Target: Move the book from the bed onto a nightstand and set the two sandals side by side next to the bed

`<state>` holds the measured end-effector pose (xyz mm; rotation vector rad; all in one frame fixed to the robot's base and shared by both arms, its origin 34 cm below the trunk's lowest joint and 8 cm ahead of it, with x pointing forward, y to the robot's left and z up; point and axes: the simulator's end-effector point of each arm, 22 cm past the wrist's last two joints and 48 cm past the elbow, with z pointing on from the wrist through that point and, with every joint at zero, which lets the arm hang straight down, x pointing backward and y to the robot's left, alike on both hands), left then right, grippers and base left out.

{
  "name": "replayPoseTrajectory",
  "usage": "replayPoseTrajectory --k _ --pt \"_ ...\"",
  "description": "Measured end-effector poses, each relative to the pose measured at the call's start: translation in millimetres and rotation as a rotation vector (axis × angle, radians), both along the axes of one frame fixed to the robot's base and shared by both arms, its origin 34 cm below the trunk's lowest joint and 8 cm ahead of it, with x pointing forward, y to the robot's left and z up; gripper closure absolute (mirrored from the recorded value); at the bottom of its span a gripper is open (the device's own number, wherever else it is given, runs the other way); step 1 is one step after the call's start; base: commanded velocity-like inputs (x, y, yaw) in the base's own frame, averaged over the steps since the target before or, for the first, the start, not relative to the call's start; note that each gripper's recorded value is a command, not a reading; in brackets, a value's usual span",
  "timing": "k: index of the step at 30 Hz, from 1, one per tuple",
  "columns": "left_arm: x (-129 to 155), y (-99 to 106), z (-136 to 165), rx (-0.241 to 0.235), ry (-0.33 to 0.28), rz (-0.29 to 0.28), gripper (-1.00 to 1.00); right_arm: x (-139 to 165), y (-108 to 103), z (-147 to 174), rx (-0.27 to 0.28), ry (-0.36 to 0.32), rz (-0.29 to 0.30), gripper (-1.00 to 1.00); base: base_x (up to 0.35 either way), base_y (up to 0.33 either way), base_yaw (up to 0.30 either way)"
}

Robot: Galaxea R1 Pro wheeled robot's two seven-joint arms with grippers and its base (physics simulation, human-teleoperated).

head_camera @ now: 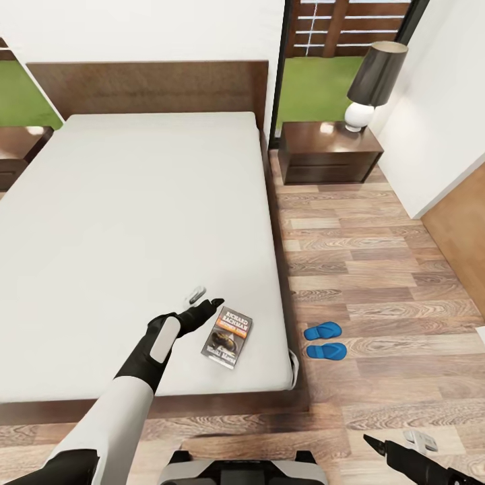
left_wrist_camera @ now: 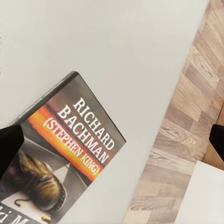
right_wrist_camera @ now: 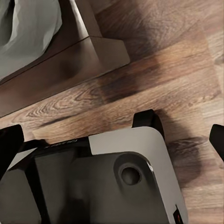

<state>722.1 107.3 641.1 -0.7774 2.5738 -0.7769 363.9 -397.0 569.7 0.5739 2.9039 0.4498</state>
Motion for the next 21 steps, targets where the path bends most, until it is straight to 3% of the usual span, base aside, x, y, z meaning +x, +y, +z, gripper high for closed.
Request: replayPoseTrajectory --k 21 --pt "5 0 -23 0.000 0.000 0.000 -1.00 7 -1 -23 0.000 -0.005 -0.004 -1.00 0.000 0.000 0.000"
